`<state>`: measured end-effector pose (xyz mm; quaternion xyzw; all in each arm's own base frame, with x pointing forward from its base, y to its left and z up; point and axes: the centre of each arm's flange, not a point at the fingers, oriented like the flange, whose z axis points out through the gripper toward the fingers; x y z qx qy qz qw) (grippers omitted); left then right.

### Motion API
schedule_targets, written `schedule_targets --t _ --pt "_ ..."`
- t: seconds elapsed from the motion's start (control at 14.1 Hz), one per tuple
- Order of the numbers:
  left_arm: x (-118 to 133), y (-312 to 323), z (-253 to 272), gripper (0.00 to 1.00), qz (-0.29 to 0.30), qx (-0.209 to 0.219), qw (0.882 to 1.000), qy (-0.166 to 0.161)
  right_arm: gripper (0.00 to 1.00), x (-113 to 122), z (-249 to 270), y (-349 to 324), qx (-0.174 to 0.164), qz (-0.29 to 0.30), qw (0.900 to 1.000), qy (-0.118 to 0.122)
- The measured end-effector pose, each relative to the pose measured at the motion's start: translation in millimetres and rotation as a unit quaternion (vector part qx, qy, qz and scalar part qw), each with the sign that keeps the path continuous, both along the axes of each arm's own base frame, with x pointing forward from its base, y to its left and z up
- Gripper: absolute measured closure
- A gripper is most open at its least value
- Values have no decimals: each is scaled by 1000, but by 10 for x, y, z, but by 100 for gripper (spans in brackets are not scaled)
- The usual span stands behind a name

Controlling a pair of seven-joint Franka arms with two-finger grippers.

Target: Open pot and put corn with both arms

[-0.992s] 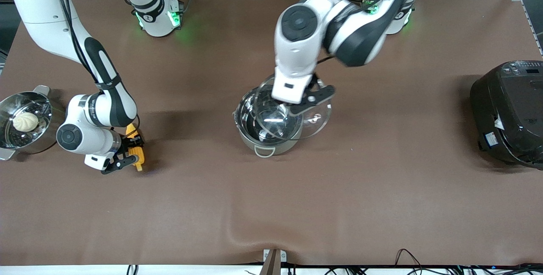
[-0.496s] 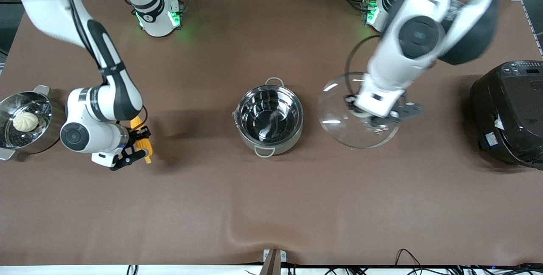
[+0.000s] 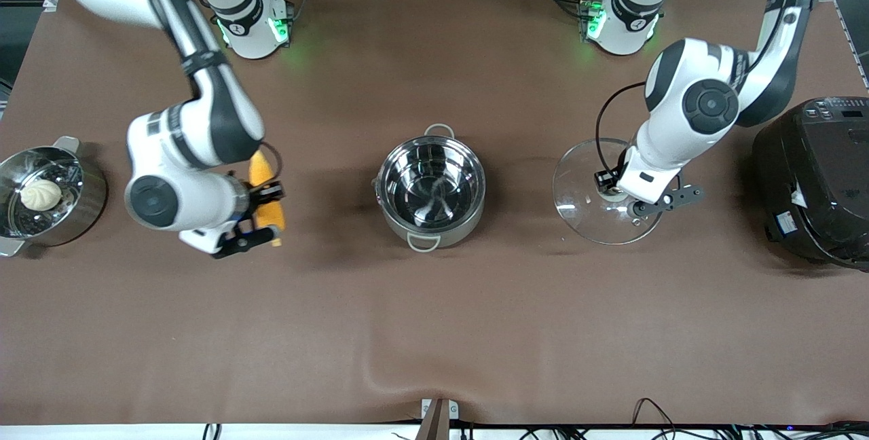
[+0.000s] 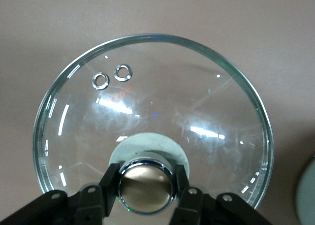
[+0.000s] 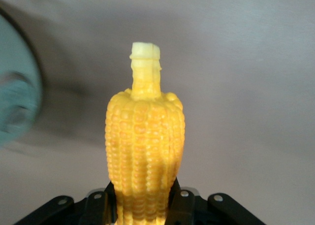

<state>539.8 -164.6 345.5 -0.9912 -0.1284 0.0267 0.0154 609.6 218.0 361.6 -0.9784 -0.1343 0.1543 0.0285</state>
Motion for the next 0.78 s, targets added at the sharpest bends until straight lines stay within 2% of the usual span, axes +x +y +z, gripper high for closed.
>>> schedule_targets --t 0.14,0.35,0.57,0.78 --pt "-97 95 -230 50 -8 -1 1000 2 62 -202 119 638 -14 -24 1000 -10" --pt "-85 499 -414 50 -25 -5 1000 1 62 -502 208 1341 -11 -46 999 -22" --pt "-61 835 -640 50 -28 -8 1000 5 62 -704 183 1818 2 -27 999 -45" --pt "-56 803 -844 50 -32 -10 999 8 62 -974 -32 2350 13 8 998 -66"
